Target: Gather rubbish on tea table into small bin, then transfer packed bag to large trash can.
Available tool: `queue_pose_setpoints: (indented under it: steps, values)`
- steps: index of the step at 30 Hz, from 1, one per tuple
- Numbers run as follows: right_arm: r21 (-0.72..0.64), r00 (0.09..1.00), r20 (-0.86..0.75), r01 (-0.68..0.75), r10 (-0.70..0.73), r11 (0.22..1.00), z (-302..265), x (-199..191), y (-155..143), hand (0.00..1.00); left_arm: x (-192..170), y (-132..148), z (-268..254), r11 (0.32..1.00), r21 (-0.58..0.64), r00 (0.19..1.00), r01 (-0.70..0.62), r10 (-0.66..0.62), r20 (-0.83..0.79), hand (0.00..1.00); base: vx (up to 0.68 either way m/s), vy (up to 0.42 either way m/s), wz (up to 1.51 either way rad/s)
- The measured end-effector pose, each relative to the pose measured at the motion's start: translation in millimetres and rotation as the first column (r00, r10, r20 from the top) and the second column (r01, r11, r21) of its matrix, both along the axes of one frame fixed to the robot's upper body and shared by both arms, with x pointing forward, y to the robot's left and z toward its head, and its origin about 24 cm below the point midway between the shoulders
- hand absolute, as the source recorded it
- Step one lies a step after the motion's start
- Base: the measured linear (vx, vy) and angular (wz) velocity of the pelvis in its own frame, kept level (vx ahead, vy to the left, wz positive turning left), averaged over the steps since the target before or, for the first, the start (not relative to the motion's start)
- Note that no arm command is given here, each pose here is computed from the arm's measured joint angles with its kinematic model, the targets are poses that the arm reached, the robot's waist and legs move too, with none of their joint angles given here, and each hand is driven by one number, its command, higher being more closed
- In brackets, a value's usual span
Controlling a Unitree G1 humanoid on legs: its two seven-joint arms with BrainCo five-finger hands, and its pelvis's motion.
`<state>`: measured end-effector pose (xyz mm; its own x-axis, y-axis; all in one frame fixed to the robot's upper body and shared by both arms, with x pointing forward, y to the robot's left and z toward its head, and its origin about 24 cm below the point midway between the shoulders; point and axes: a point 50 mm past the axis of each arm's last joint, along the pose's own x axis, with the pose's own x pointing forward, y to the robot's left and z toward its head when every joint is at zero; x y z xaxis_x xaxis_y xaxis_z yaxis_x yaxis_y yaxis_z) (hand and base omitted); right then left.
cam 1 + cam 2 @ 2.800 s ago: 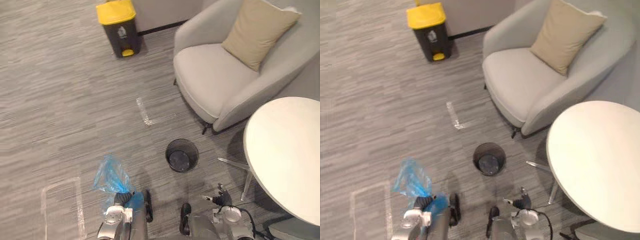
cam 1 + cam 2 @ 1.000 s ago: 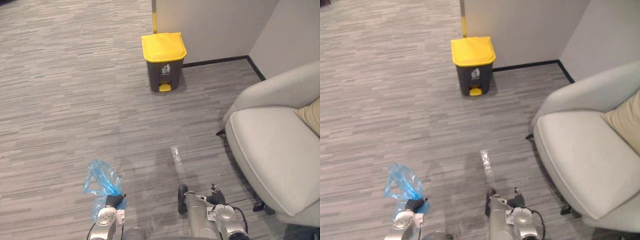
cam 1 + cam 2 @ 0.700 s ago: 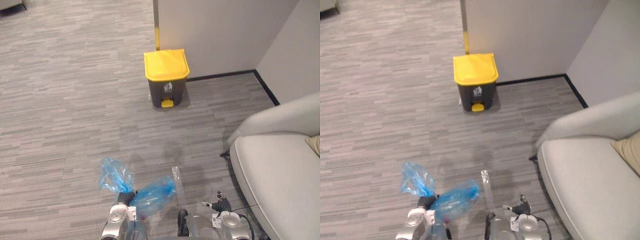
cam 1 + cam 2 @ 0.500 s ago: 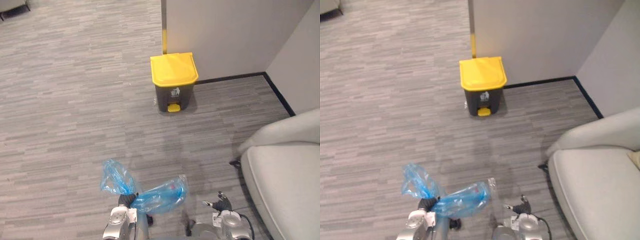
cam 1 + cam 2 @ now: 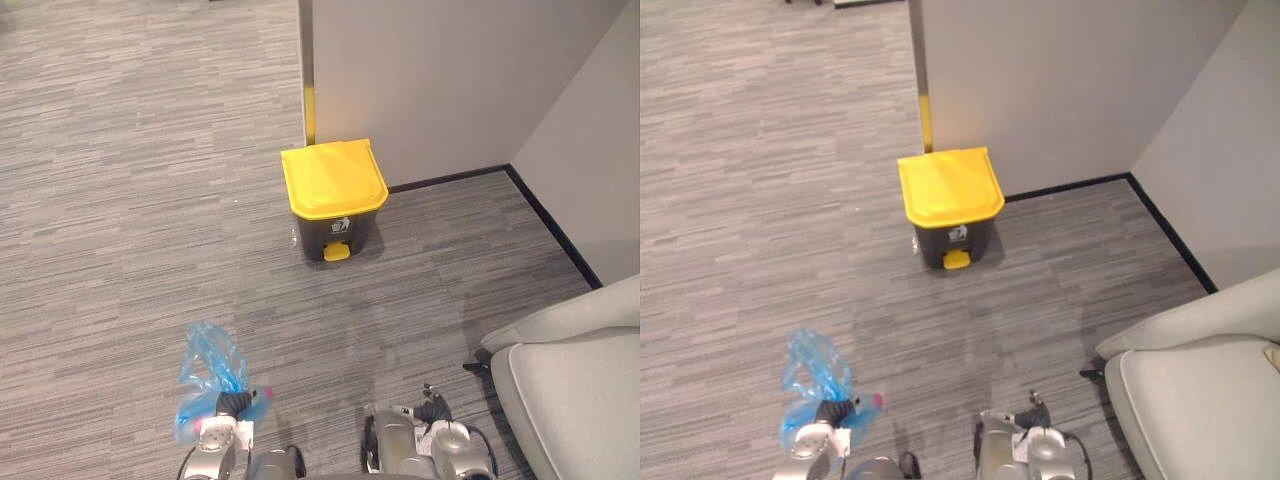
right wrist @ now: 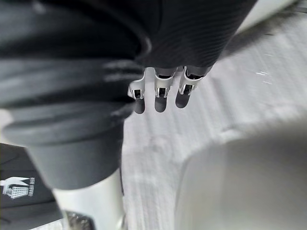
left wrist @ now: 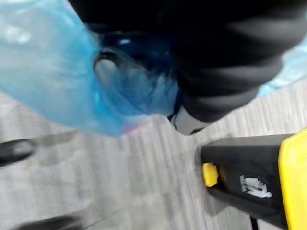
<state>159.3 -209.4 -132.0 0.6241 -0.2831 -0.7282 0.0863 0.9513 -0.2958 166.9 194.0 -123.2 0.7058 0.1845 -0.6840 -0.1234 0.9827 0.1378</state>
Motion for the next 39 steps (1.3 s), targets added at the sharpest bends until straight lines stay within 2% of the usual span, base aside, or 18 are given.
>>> queue_pose_setpoints:
  steps: [7,15,24,27,31,33,35,39]
  values:
    - [0.009,0.997,-0.051,0.050,-0.049,0.999,-7.7,-19.1,-3.5,0.00,-3.0,-17.6,-2.6,0.998,-0.058,1.000,0.002,-0.002,-0.002,1.00,0.36,-0.118,0.22]
    - [0.029,0.993,-0.057,0.103,-0.101,0.994,-9.5,-22.5,-3.3,0.00,-5.6,-27.2,-2.6,0.995,-0.097,1.000,0.021,-0.021,0.005,1.00,0.23,0.150,-0.09]
    - [0.075,0.995,-0.055,0.085,-0.081,0.994,-11.1,-18.6,14.0,0.00,-19.5,-10.3,-10.4,0.998,-0.034,0.997,0.046,-0.048,-0.068,1.00,0.25,0.229,-0.27]
    - [0.068,0.998,-0.045,0.044,-0.041,0.997,-9.6,-13.2,17.2,0.00,-20.1,8.4,-8.0,0.999,0.019,0.997,0.040,-0.038,-0.071,1.00,0.23,-0.001,0.05]
    - [0.055,0.999,-0.034,0.024,-0.022,0.998,-7.9,-9.4,15.7,0.00,-18.1,13.9,-6.9,0.998,0.036,0.997,0.042,-0.039,-0.068,1.00,0.30,-0.105,0.18]
    - [0.022,0.998,-0.050,0.035,-0.034,0.999,-8.0,-13.1,2.2,0.00,-18.0,-4.1,-10.7,0.999,-0.017,0.997,0.030,-0.031,-0.070,1.00,0.32,-0.073,0.10]
    - [0.009,0.997,-0.060,0.057,-0.056,0.998,-8.6,-17.5,-5.1,0.00,-15.8,-10.8,-10.9,0.999,-0.039,0.998,0.022,-0.024,-0.064,1.00,0.26,-0.106,0.18]
    - [0.010,0.993,-0.087,0.080,-0.079,0.997,-12.2,-27.1,-7.4,0.00,-11.4,-11.9,-9.4,0.999,-0.049,0.998,0.023,-0.025,-0.053,1.00,0.14,-0.053,0.27]
